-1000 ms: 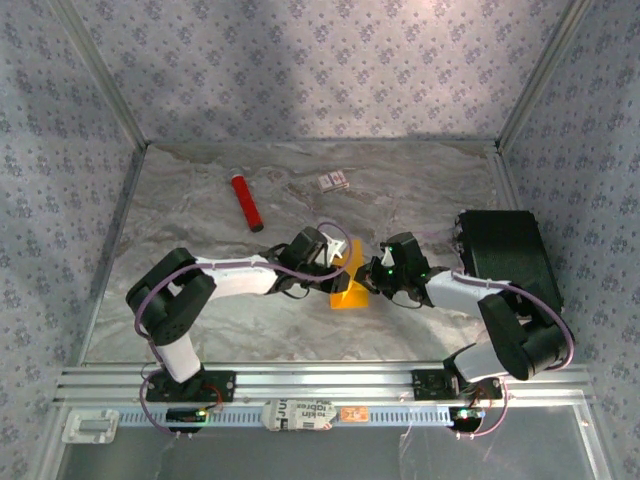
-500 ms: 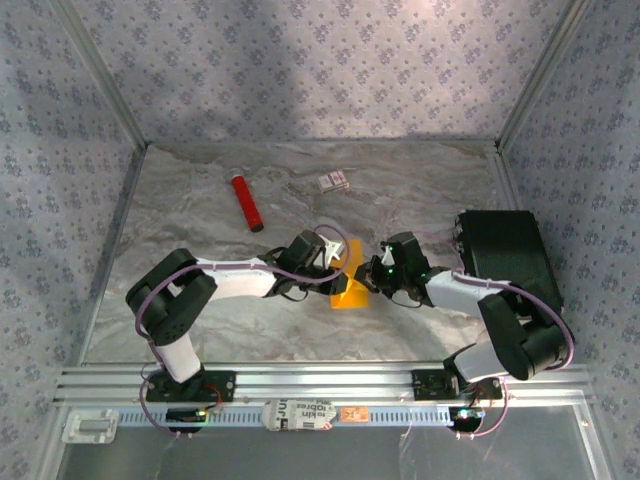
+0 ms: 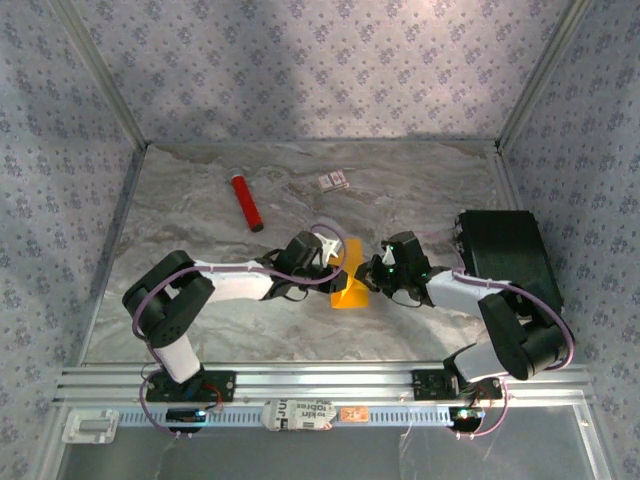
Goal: Fold a paper plane with a square sheet of paper (pick it up from the middle)
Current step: Fold the triangle a second time at the center of the table.
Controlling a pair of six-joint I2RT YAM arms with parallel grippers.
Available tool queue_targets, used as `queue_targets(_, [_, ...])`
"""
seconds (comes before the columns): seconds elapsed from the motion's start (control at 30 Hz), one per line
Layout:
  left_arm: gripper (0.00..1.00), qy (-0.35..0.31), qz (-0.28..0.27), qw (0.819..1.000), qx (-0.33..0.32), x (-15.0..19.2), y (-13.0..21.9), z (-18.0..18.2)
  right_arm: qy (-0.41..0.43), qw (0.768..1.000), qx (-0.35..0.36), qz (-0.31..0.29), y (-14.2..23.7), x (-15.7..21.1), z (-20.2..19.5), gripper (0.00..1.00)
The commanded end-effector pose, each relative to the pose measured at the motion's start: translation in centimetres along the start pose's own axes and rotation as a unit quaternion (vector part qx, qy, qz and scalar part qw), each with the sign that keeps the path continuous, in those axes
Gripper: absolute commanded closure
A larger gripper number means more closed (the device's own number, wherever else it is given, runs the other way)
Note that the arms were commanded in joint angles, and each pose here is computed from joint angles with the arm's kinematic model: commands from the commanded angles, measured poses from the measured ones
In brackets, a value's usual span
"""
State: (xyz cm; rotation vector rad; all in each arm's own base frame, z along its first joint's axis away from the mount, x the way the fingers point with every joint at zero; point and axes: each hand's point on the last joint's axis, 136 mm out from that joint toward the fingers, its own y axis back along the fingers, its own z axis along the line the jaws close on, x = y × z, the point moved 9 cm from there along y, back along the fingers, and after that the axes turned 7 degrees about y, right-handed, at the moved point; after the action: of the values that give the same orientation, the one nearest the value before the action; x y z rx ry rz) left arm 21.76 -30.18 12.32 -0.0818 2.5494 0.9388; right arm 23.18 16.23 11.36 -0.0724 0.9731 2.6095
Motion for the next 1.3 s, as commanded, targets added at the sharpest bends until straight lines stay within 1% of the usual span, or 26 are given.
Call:
queue_targets(0.0, [0.86,-0.001,-0.029,0.999,0.021,-0.8,0.8,-0.7,-0.008,1.000,0.006,-0.006,0.0,0.0,-0.4,0.95])
queue_targets(0.17, [0.88,0.000,-0.031,0.999,0.020,-0.7,0.9,-0.6,-0.009,1.000,0.005,-0.007,0.1,0.0,-0.4,0.95])
queue_targets(0.43, [0.88,-0.001,-0.030,0.999,0.027,-0.7,1.0,-0.9,-0.011,1.000,0.006,-0.008,0.1,0.1,-0.6,0.95])
queue_targets(0.73, [0.98,-0.006,-0.024,0.999,0.025,-0.6,1.0,-0.9,-0.010,1.000,0.006,-0.009,0.2,0.0,-0.6,0.94])
queue_targets(0.8, [1.00,-0.008,-0.021,0.999,0.024,-0.6,1.0,-0.8,-0.011,1.000,0.006,-0.009,0.2,0.0,-0.5,0.95])
queue_targets(0.9, [1.00,-0.011,-0.019,1.000,0.021,-0.6,1.1,-0.8,-0.008,1.000,0.006,-0.008,0.4,0.2,-0.5,0.94])
queue_targets(0.97, [1.00,-0.015,-0.017,1.000,0.015,-0.6,1.1,-0.8,-0.007,1.000,0.012,-0.010,0.7,0.3,-0.6,0.94])
queue_targets(1.2, [1.00,-0.029,0.000,1.000,-0.004,-0.9,0.7,-0.6,0.010,0.997,0.073,-0.006,2.1,1.5,-1.7,0.94])
queue_targets(1.27, [1.00,-0.030,0.006,1.000,-0.004,-0.9,0.5,-0.6,0.011,0.997,0.073,-0.002,2.0,1.8,-1.9,0.94])
